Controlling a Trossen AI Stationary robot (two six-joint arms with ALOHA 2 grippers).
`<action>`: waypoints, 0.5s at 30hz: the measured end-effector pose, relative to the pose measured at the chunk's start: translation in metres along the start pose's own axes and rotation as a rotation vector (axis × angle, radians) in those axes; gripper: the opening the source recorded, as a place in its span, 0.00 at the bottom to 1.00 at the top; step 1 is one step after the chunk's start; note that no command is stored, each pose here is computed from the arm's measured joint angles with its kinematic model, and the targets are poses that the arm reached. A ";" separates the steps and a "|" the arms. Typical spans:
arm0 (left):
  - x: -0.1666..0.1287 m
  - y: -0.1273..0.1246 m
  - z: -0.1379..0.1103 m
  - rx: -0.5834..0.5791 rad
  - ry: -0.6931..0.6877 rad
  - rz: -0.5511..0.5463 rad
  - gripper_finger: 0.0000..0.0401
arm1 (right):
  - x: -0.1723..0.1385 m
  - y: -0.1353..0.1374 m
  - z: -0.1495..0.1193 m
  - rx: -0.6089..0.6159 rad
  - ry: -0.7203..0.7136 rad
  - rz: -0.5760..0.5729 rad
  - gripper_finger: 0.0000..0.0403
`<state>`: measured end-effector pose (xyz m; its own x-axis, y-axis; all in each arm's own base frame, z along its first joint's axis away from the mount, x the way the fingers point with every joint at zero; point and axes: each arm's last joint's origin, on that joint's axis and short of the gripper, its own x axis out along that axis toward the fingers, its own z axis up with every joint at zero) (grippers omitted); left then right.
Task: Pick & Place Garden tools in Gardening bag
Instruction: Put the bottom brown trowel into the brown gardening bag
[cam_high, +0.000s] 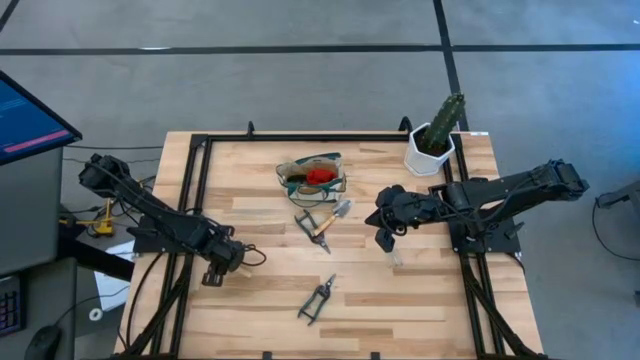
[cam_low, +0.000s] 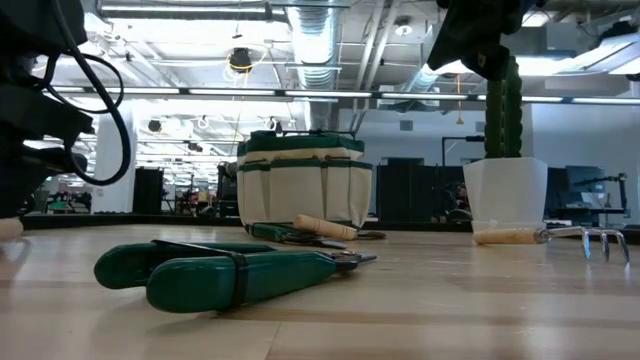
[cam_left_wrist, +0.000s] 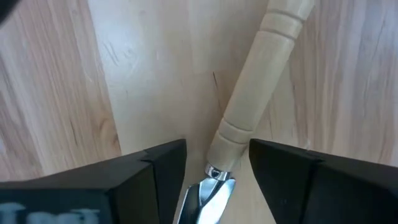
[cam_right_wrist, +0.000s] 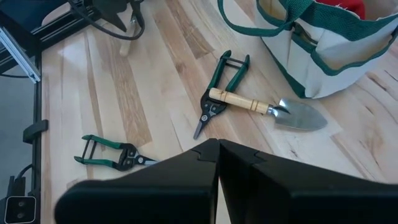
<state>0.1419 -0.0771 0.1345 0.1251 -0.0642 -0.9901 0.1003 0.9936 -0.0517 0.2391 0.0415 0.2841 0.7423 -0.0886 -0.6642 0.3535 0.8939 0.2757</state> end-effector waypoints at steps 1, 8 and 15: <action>0.001 0.000 -0.001 0.000 -0.001 0.001 0.42 | 0.000 0.000 0.000 0.000 0.000 0.000 0.00; 0.006 0.002 -0.005 -0.042 0.004 0.009 0.42 | 0.000 0.000 0.000 0.001 0.000 0.001 0.00; 0.006 0.002 -0.005 -0.124 -0.005 0.011 0.42 | 0.000 0.000 0.000 0.000 0.000 0.001 0.00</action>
<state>0.1381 -0.0747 0.1274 0.1309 -0.0534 -0.9900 -0.0237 0.9981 -0.0569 0.2391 0.0416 0.2842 0.7426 -0.0883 -0.6639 0.3530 0.8940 0.2759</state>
